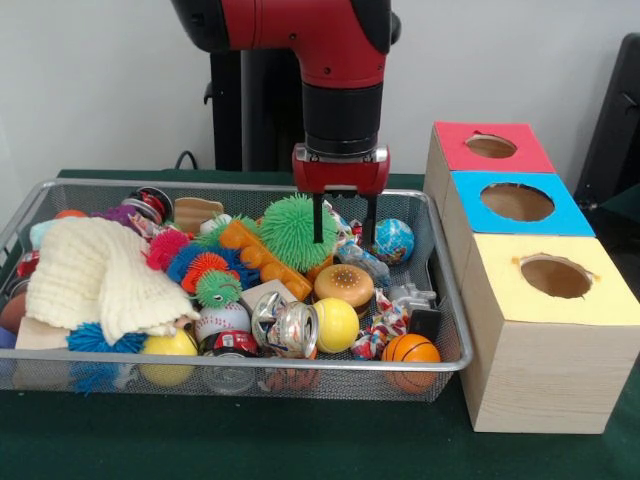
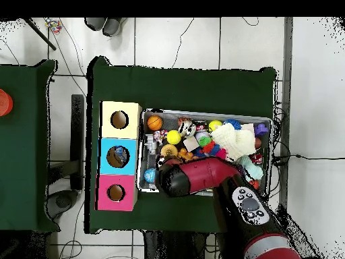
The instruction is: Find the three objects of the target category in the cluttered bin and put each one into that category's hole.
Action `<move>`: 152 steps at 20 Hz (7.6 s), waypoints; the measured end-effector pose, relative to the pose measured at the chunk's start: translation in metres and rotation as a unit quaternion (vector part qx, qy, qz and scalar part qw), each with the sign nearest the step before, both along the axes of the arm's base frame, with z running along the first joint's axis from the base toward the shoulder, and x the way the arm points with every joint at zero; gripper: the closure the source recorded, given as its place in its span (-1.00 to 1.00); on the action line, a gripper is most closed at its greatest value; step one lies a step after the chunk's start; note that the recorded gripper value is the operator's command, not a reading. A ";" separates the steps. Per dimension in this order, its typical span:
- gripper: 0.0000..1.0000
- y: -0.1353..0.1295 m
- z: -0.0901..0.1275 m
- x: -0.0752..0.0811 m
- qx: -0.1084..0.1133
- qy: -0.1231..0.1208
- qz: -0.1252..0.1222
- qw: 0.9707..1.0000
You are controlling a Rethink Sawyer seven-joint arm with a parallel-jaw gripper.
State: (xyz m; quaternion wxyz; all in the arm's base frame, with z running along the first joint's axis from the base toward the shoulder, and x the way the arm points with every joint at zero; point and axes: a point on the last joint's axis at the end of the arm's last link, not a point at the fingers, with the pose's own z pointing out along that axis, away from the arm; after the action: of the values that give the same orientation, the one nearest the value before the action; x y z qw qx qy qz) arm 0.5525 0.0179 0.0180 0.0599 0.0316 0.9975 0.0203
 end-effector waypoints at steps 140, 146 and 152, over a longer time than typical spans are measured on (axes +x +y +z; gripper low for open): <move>1.00 0.120 0.131 0.004 -0.030 -0.036 -0.039 0.998; 1.00 0.123 0.129 0.015 -0.034 -0.038 -0.047 0.998; 1.00 0.128 0.124 0.019 -0.041 -0.039 -0.045 0.997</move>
State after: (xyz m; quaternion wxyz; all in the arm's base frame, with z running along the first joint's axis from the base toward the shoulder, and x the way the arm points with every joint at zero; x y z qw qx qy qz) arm 0.5713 0.1463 0.1418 0.1013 0.0730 0.9919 -0.0225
